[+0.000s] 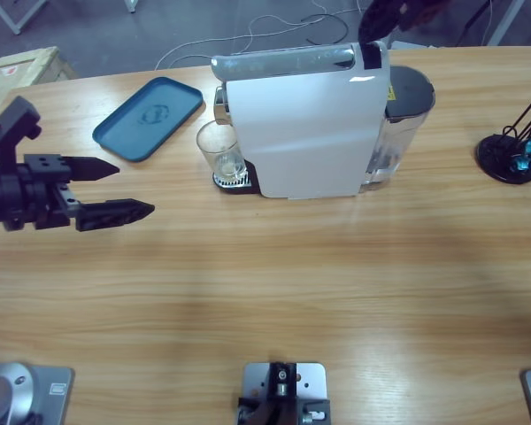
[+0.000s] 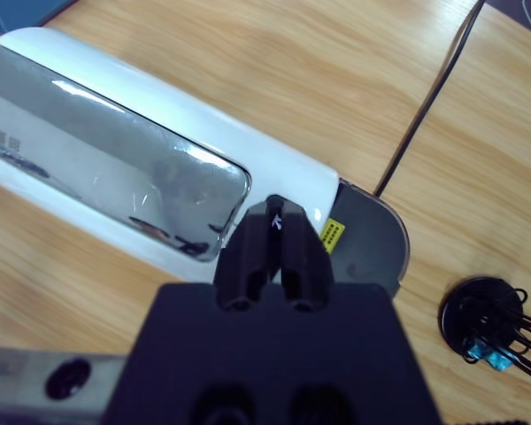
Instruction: Pour coffee
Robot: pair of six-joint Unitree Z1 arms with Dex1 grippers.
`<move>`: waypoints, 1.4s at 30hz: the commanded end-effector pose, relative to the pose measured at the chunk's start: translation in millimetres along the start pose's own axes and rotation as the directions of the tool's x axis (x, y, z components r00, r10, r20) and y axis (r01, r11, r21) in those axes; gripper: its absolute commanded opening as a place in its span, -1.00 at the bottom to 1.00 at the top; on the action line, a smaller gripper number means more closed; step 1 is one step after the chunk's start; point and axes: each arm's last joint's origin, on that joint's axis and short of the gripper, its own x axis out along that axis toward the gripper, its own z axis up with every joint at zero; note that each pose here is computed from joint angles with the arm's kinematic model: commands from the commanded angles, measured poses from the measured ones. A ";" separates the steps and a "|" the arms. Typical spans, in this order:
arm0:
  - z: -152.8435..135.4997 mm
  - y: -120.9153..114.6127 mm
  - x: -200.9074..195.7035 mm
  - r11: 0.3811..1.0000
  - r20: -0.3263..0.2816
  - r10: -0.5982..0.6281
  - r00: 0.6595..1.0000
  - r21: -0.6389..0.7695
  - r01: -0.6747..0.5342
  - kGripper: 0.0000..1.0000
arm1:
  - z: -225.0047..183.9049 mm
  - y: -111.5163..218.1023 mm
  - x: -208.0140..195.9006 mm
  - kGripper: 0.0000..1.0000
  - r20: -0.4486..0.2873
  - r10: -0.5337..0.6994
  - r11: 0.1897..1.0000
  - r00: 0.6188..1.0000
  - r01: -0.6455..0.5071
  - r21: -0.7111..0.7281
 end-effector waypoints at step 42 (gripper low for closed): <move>-5.0 -3.2 2.5 1.000 -0.007 -0.029 1.000 0.000 0.029 0.96 | -31.9 10.0 -29.9 1.00 -0.020 -0.006 0.999 1.000 0.007 0.037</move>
